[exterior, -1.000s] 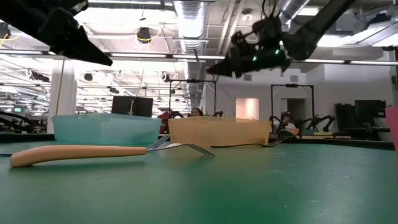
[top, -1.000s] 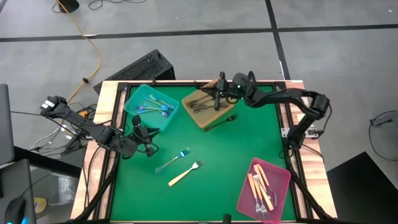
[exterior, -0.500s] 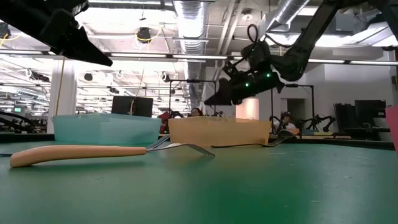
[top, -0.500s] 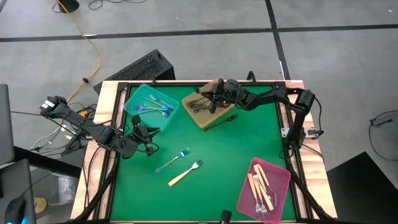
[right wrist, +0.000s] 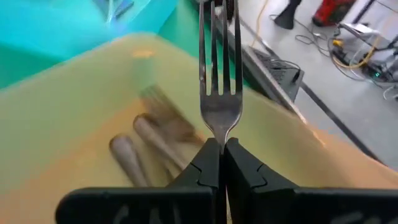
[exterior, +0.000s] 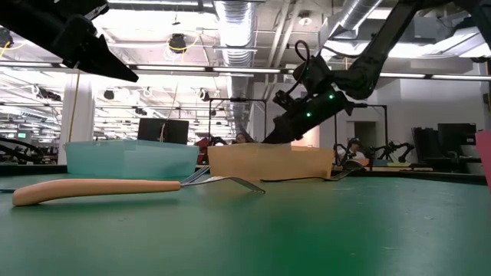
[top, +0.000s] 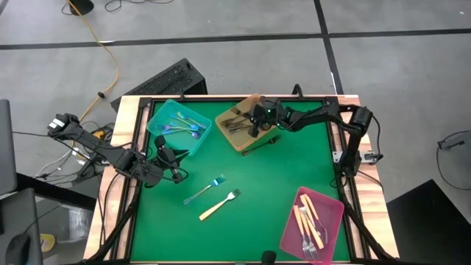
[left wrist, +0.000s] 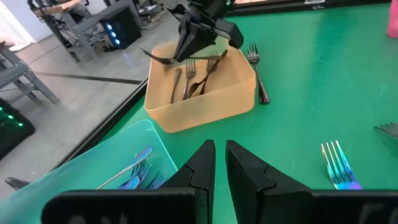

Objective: Sort silverware by color (type)
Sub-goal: Put the black fork into the yellow bin

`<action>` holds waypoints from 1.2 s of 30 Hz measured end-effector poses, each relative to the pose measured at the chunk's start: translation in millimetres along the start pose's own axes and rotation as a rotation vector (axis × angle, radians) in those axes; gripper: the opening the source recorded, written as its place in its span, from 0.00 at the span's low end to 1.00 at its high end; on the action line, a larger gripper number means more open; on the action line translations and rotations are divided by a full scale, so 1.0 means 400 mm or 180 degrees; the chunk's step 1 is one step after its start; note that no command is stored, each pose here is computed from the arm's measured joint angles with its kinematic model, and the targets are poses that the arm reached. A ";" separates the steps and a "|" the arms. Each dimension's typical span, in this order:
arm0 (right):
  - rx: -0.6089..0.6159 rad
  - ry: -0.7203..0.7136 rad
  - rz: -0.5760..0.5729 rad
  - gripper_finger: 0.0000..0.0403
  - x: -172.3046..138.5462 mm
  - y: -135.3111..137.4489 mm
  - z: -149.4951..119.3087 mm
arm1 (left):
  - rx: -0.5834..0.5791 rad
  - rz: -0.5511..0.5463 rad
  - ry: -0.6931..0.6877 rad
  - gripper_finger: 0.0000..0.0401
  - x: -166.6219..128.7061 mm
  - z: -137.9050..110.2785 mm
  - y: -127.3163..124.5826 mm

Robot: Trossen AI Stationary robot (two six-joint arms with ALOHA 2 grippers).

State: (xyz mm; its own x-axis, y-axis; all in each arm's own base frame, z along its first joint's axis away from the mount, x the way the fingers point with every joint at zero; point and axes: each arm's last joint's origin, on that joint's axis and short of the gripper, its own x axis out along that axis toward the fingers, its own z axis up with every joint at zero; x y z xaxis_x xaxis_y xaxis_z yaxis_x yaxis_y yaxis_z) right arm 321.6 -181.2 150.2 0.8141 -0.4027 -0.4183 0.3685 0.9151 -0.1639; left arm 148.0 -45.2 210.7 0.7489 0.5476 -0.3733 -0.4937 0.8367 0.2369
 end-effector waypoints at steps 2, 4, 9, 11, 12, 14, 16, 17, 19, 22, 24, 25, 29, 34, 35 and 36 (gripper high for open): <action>-0.0189 0.0070 0.0050 0.07 0.000 0.012 -0.004 | 0.0001 0.0002 -0.0001 0.06 0.000 0.000 0.000; -0.0371 0.0128 0.0119 0.08 0.001 0.027 -0.006 | 0.0001 0.0025 -0.0009 0.06 0.000 0.000 0.001; -0.0706 0.0282 0.0277 0.08 0.000 0.061 -0.015 | -0.0001 0.0124 -0.0046 0.06 0.000 0.001 0.003; -0.0759 0.0295 0.0302 0.08 -0.001 0.067 -0.016 | -0.0002 0.0148 -0.0055 0.06 0.000 0.001 0.003; -0.0766 0.0302 0.0306 0.09 -0.001 0.067 -0.016 | -0.0003 0.0150 -0.0055 0.06 0.000 0.001 0.003; -0.0780 0.0308 0.0325 0.10 -0.001 0.065 -0.017 | -0.0019 0.0149 -0.0055 0.06 0.000 0.001 0.003; -0.0814 0.0279 0.0410 0.10 -0.001 0.066 -0.017 | -0.0041 0.0149 -0.0056 0.06 0.000 0.001 0.003; -0.0843 0.0272 0.0460 0.10 -0.001 0.067 -0.018 | -0.0048 0.0149 -0.0057 0.06 0.000 0.001 0.003; -0.0849 0.0303 0.0481 0.10 -0.001 0.067 -0.021 | -0.0048 0.0149 -0.0056 0.06 0.000 0.001 0.003; -0.0858 0.0334 0.0491 0.11 -0.002 0.068 -0.023 | -0.0048 0.0149 -0.0056 0.06 0.000 0.001 0.003; -0.0855 0.0370 0.0502 0.12 -0.002 0.068 -0.025 | -0.0048 0.0149 -0.0056 0.06 0.000 0.001 0.003; -0.0853 0.0385 0.0506 0.13 -0.002 0.068 -0.027 | -0.0048 0.0149 -0.0056 0.06 0.000 0.001 0.003; -0.0829 0.0432 0.0519 0.18 0.000 0.069 -0.033 | -0.0048 0.0149 -0.0056 0.06 0.000 0.001 0.003; -0.0801 0.0447 0.0519 0.21 0.006 0.070 -0.038 | -0.0048 0.0149 -0.0056 0.06 0.000 0.001 0.003; -0.0802 0.0446 0.0519 0.21 0.006 0.070 -0.038 | -0.0048 0.0149 -0.0056 0.06 0.000 0.001 0.003; -0.0802 0.0435 0.0516 0.21 0.006 0.070 -0.038 | -0.0046 0.0149 -0.0056 0.06 0.000 0.001 0.003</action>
State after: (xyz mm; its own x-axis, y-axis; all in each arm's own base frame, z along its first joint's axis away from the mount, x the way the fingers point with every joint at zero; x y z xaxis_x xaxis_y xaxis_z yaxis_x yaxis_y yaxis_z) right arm 327.1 -156.4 131.2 0.7790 -0.2605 -0.5703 0.1025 0.9503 -0.2940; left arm 147.5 -44.0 211.4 0.7325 0.5862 -0.3463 -0.5346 0.8101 0.2406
